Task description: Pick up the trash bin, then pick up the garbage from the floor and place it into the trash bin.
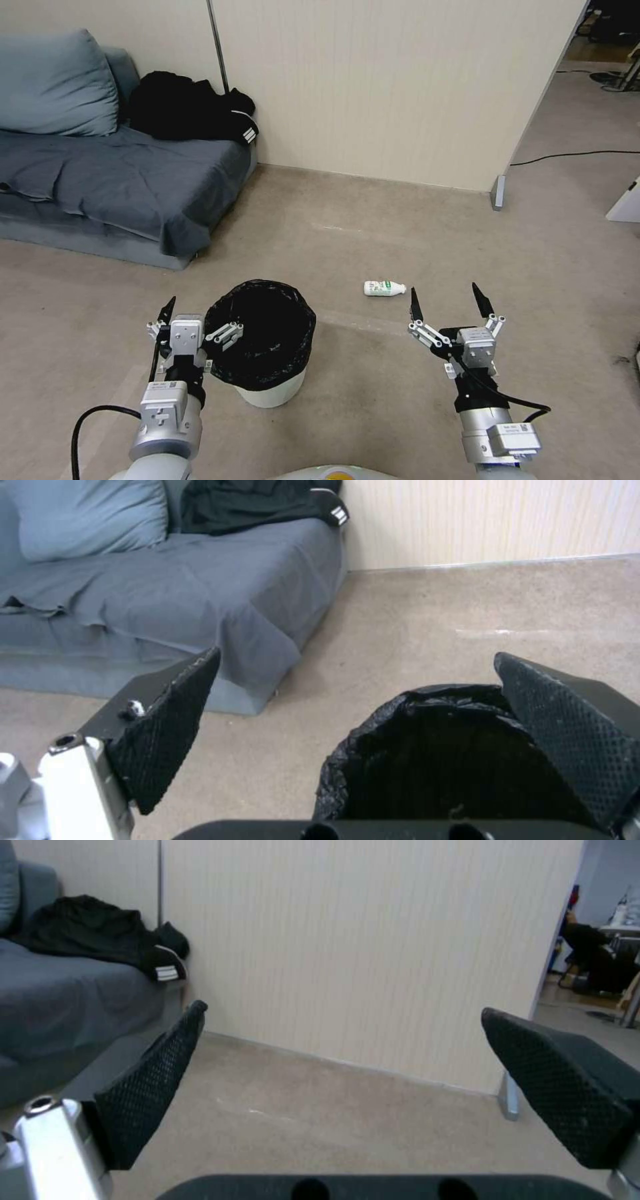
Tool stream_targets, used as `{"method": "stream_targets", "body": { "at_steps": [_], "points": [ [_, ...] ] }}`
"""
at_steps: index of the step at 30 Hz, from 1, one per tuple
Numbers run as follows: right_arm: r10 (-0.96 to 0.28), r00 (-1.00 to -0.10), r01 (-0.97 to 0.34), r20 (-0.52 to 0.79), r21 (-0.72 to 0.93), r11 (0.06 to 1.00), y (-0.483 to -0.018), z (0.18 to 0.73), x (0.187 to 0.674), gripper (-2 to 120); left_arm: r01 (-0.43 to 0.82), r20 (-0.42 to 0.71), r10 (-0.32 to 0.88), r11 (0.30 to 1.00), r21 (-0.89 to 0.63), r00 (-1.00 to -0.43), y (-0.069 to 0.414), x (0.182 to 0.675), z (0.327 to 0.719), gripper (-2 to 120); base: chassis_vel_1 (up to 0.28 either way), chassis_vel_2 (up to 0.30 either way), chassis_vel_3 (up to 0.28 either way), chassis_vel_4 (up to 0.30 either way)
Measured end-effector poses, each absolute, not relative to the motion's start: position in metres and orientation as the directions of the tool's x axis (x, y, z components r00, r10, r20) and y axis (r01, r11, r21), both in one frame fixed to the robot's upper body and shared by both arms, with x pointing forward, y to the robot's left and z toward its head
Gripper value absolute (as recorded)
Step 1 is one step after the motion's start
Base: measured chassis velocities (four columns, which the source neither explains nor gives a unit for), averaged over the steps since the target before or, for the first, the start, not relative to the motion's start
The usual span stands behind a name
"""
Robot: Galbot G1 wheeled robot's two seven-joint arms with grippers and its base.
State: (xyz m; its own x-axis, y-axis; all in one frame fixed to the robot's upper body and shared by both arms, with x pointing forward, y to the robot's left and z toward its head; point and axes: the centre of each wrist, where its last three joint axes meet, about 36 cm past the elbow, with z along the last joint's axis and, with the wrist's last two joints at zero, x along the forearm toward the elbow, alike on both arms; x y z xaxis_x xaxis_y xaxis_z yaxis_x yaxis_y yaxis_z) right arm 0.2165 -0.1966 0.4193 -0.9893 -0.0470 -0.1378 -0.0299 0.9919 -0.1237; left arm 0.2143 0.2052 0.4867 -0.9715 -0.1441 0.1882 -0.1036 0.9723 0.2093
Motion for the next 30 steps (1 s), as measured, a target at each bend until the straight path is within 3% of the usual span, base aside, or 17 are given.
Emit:
{"method": "stream_targets", "body": {
  "at_steps": [6, 12, 20, 30],
  "points": [
    [-0.047, -0.989, -0.030, -0.138, -0.123, 0.992, -0.196, 0.419, 0.217, 100, -0.115, 0.193, -0.157, 0.971, 0.212, -0.968, 0.205, 0.214, 0.487, 100, 0.000, 0.000, 0.000, 0.000],
    [-0.051, -0.990, -0.035, -0.135, -0.123, 0.992, -0.196, 0.417, 0.216, 100, -0.148, 0.278, -0.200, 0.969, 0.198, -0.940, 0.206, 0.220, 0.484, 100, 0.000, 0.000, 0.000, 0.000],
    [-0.048, -0.986, -0.026, -0.159, -0.136, 0.990, -0.200, 0.412, 0.224, 100, -0.178, 0.324, -0.218, 0.973, 0.148, -0.921, 0.219, 0.262, 0.471, 100, 0.000, 0.000, 0.000, 0.000],
    [-0.069, -0.986, -0.048, -0.150, -0.142, 0.989, -0.200, 0.405, 0.222, 100, -0.259, 0.507, -0.316, 0.949, 0.182, -0.802, 0.227, 0.307, 0.432, 99, 0.000, 0.000, 0.000, 0.000]
  ]
}}
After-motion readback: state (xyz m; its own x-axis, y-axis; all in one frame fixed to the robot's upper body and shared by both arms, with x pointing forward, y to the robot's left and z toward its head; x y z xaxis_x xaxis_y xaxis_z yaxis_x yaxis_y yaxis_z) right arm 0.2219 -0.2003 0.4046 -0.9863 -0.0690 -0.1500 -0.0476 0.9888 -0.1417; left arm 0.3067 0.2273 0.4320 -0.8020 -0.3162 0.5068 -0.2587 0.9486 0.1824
